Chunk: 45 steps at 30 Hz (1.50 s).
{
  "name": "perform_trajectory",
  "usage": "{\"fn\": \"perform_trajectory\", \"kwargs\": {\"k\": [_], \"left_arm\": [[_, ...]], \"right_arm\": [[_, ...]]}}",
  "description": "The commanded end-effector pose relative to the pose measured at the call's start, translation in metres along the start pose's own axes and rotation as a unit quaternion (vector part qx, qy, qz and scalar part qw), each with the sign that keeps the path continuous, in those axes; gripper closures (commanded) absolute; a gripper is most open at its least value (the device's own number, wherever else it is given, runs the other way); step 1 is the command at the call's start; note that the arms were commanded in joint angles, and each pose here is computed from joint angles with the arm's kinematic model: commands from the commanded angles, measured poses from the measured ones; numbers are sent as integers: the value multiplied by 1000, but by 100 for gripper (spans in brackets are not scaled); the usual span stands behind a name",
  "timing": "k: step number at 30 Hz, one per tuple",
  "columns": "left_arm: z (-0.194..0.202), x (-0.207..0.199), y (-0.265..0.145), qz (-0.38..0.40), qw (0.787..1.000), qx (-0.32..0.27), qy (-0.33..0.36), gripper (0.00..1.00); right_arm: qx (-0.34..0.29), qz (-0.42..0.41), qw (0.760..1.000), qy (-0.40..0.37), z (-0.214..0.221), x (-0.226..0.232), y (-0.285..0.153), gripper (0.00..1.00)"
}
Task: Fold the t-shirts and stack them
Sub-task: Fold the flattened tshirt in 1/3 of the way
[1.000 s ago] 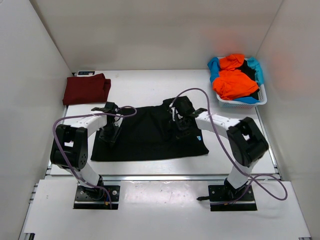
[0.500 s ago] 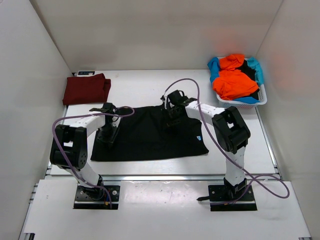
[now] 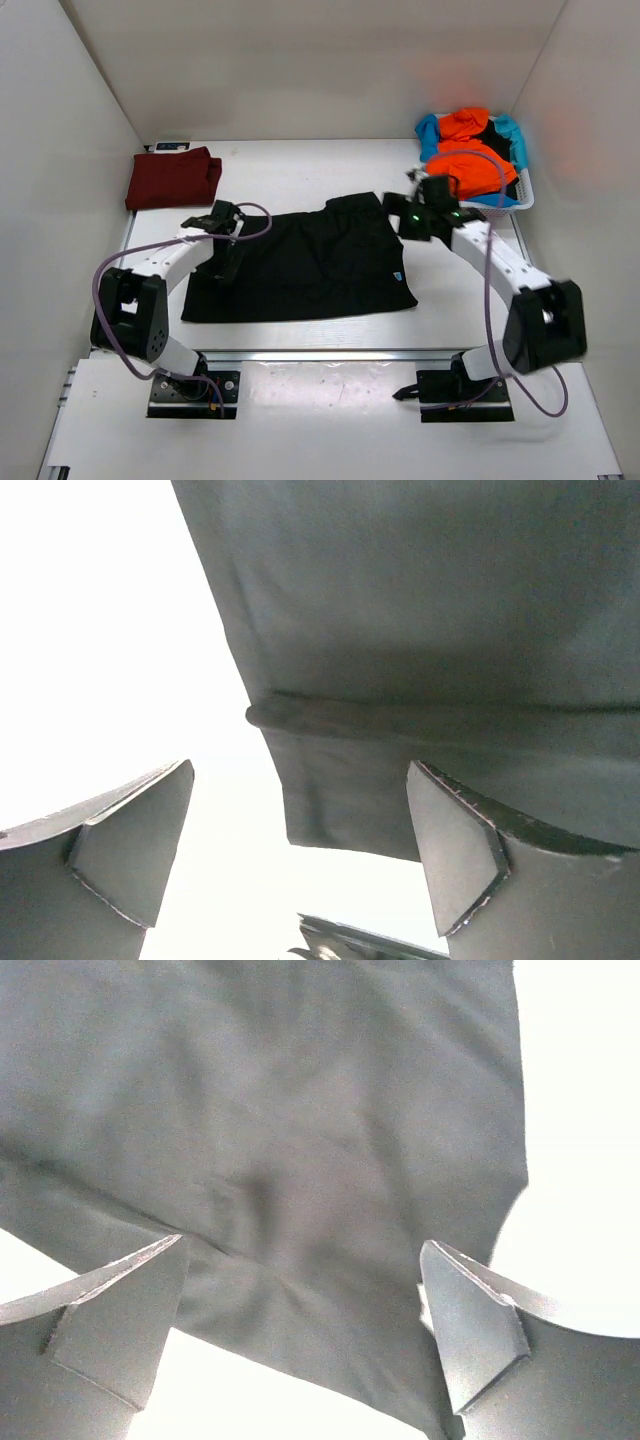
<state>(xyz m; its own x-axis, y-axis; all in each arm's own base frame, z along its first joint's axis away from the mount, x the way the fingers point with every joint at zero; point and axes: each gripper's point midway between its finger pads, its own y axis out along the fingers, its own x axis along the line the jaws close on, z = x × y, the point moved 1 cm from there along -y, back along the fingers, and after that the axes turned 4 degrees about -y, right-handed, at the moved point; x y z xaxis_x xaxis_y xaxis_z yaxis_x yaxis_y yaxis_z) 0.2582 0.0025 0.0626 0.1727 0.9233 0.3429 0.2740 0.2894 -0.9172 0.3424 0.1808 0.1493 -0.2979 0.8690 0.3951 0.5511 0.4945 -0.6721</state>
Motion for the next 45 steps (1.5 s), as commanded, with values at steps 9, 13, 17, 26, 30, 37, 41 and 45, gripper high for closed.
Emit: {"fn": "perform_trajectory", "kwargs": {"k": [9,13,17,26,30,37,41,45], "left_arm": [[-21,15,-30,-155,980,-86,85,1],[-1,16,-19,-58,997,-55,9,1],[39,20,-2,146,972,30,-180,1],[46,12,2,208,955,80,-197,2],[50,0,6,243,944,107,-193,3],[56,-10,16,230,949,146,-159,23],[57,-9,20,223,950,151,-157,32],[60,-7,25,220,948,164,-161,51]], "right_arm": [[147,105,968,172,151,-77,-49,0],[135,95,968,189,156,-77,-46,1],[127,90,971,181,154,-70,-36,0],[82,92,971,207,151,-78,-30,0],[74,89,974,193,156,-73,-31,3],[98,103,970,196,160,-78,-28,26],[119,116,967,194,168,-74,-34,39],[140,136,953,234,187,-78,-44,55]]}}
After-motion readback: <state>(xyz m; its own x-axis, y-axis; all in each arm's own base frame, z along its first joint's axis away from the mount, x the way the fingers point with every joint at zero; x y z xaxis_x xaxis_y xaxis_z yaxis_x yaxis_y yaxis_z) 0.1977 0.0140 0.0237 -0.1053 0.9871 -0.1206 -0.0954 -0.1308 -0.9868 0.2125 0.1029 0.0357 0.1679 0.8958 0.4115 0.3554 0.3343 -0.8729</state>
